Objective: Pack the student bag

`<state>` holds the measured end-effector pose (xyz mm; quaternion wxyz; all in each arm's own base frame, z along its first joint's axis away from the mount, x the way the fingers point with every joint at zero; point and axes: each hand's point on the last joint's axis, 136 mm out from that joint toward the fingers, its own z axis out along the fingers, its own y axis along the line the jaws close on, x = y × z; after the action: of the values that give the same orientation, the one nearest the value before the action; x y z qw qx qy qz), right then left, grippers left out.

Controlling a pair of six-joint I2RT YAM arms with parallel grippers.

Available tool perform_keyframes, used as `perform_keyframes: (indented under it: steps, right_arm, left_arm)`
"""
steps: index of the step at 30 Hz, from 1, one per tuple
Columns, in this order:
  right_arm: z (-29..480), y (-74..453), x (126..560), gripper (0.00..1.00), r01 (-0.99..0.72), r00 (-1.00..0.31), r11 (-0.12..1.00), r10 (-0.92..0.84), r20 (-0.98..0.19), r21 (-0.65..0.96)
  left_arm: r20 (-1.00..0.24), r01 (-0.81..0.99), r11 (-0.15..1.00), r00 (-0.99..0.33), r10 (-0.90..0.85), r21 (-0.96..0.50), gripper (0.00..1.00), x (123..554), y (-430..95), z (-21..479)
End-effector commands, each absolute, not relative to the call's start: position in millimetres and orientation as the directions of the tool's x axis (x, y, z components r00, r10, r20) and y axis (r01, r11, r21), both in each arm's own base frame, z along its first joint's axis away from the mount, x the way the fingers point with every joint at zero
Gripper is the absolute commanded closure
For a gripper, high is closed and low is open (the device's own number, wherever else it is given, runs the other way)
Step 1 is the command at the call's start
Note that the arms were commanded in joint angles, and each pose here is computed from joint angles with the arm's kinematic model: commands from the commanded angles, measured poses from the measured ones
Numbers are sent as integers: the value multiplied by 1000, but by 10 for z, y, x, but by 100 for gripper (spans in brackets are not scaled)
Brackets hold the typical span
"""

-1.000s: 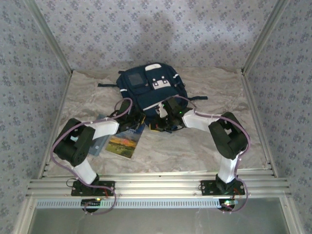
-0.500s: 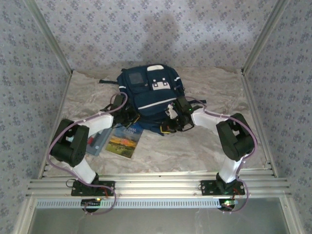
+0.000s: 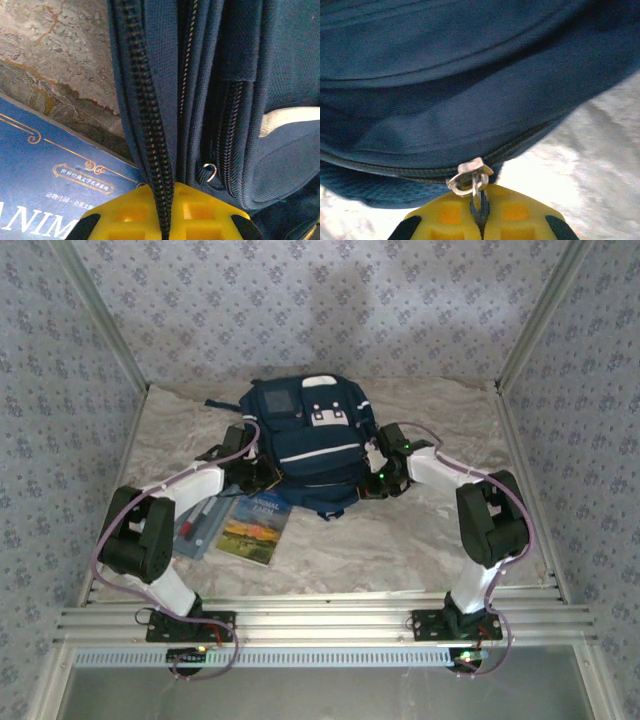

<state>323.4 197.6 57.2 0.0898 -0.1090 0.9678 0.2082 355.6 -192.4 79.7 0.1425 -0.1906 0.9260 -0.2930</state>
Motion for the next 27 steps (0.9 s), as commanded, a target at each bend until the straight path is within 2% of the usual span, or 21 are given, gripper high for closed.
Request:
perform_keyframes:
  steps: [1, 5, 12, 15, 16, 17, 19, 20, 22, 24, 27]
  right_arm:
    - [527, 1656, 3190, 100, -233, -962, 942, -187, -199, 242]
    - [673, 1775, 3015, 100, -279, -952, 929, -234, -198, 245]
    - [692, 2076, 2521, 100, -286, -957, 902, -254, -138, 322]
    - [674, 2263, 2506, 100, -283, -958, 884, -239, -162, 371]
    - [662, 2311, 2549, 100, -282, -957, 882, -232, -173, 378]
    - [653, 2324, 2563, 100, -273, -960, 882, -225, -166, 384]
    - [683, 2475, 2742, 100, -272, -957, 863, -198, -210, 425]
    - [693, 2522, 2797, 100, -271, -957, 860, -191, -219, 432]
    - [677, 2611, 2920, 100, -267, -958, 860, -185, -221, 436]
    - [669, 2711, 3027, 100, -268, -957, 854, -181, -227, 446]
    - [790, 2925, 3253, 100, -266, -952, 827, -146, -267, 495]
  left_arm:
    - [-212, -165, 739, -897, -388, -654, 100, 3723, -2053, 1029]
    - [-201, -122, 685, -906, -372, -719, 100, 3885, -2298, 1061]
    - [-229, -60, 675, -915, -331, -735, 100, 4291, -2664, 1082]
    - [-229, -45, 668, -921, -316, -743, 100, 4441, -2748, 1060]
    - [-225, -44, 666, -923, -313, -745, 96, 4469, -2755, 1046]
    - [-223, -43, 662, -923, -312, -748, 87, 4489, -2755, 1049]
    - [-212, -52, 656, -924, -317, -753, 39, 4497, -2708, 1055]
    - [-210, -62, 659, -922, -325, -750, 25, 4488, -2665, 1066]
    - [-215, -70, 669, -917, -334, -740, 12, 4433, -2568, 1111]
    - [-224, -73, 674, -912, -343, -735, 3, 4339, -2491, 1180]
    - [-217, -90, 659, -903, -370, -747, 1, 4124, -2403, 1265]
